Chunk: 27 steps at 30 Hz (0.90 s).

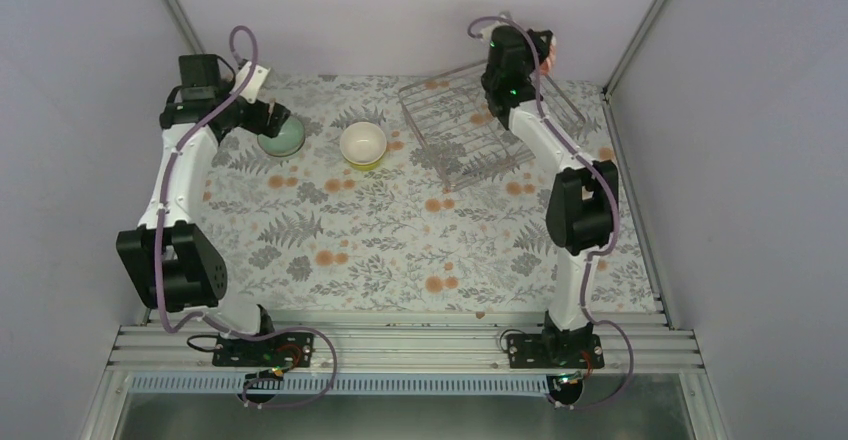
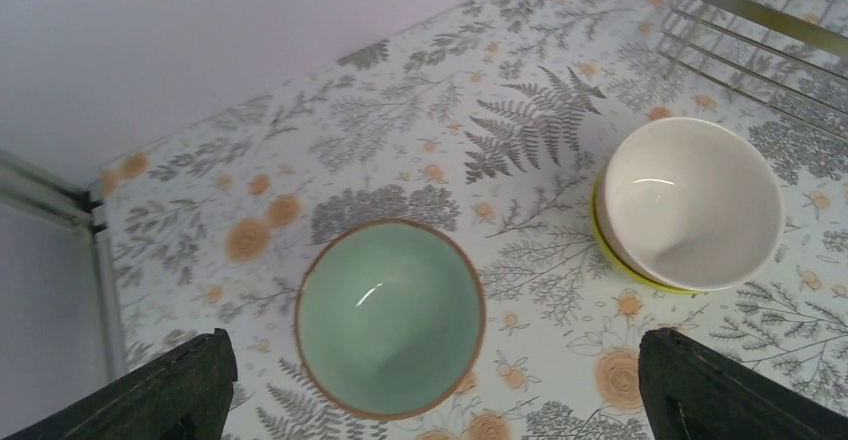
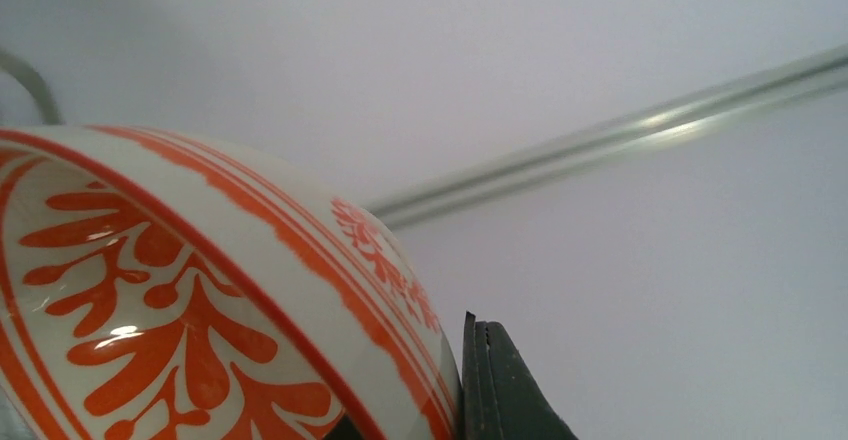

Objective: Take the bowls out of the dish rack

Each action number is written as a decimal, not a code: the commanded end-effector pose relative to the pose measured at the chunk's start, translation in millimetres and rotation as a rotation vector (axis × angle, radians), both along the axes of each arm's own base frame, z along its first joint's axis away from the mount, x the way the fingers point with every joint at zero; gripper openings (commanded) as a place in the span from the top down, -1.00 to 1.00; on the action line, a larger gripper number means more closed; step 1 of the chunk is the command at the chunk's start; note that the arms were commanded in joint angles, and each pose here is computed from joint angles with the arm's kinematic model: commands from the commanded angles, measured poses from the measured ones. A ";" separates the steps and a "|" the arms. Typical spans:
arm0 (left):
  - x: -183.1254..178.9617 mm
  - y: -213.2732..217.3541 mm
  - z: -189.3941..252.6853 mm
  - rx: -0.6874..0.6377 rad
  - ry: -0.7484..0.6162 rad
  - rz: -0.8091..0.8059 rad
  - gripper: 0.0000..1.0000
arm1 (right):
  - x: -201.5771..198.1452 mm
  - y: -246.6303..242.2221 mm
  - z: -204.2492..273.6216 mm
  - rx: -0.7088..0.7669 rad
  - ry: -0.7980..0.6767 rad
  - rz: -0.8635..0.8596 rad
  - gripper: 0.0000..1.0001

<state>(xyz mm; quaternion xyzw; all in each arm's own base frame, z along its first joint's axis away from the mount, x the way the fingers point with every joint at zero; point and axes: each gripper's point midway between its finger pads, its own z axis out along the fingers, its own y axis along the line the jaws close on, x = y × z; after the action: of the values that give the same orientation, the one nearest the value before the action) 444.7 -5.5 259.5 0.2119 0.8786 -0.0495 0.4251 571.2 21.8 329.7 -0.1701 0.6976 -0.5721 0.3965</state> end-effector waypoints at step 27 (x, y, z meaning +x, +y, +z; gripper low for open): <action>-69.8 114.6 -1.3 -0.078 -0.009 0.193 -1.00 | -67.8 334.7 -52.0 1.012 0.554 0.976 0.94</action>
<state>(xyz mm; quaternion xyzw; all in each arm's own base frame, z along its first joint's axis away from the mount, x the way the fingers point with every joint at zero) 381.8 114.7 257.1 0.0972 0.8948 -0.0301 0.4348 526.7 322.8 243.3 -0.4039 0.8095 0.0108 0.4260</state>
